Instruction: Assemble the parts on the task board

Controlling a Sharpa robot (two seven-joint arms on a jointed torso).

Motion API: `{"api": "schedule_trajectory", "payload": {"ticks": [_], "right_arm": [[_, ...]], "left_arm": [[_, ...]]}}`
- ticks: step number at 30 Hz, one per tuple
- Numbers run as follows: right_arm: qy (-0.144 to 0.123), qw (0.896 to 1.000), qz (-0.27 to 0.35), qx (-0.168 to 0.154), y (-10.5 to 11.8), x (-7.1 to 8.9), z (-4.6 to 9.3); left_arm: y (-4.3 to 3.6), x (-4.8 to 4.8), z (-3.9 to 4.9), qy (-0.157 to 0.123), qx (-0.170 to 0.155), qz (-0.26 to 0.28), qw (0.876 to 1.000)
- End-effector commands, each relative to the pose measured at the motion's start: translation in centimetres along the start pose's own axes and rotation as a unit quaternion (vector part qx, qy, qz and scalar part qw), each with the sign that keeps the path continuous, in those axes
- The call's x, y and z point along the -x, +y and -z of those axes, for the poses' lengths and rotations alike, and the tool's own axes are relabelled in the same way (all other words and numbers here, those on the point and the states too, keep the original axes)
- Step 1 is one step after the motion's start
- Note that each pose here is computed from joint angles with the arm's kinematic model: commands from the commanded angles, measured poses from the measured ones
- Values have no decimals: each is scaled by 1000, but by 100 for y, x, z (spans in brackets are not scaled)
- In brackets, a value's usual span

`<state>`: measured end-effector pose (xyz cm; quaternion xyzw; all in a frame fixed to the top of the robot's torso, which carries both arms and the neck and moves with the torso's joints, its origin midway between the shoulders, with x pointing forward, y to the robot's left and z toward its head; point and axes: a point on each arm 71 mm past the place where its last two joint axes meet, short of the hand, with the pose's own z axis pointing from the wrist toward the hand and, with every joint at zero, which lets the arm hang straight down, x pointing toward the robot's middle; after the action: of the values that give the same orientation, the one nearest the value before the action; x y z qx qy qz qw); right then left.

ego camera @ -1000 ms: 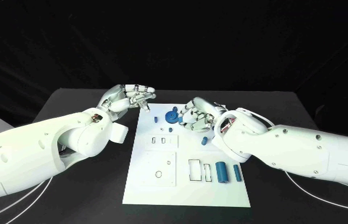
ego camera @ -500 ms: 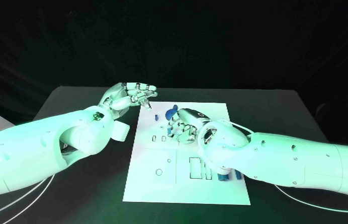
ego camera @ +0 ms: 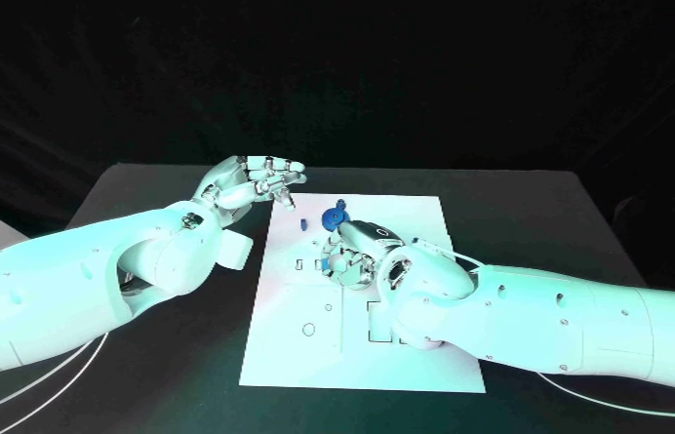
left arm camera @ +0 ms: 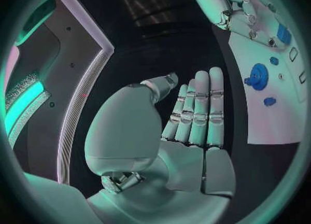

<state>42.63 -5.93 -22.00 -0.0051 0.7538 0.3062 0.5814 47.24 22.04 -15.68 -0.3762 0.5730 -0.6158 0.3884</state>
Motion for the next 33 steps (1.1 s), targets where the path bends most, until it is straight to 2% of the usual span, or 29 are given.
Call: {"api": "schedule_trajectory", "payload": {"ticks": [1,10,24,33], "right_arm": [[-4,1000,16,3,9,-16,4],[-4,1000,21,3,9,-39,-2],[-26,998,46,15,5,-52,-48],[-26,998,54,14,-31,-49,-56]], "left_arm": [[-10,-25,-6,10,-3,6,1000],[-8,-22,-6,11,-2,6,1000],[-5,-20,-7,11,-1,6,1000],[-4,-15,-5,11,0,6,1000]]}}
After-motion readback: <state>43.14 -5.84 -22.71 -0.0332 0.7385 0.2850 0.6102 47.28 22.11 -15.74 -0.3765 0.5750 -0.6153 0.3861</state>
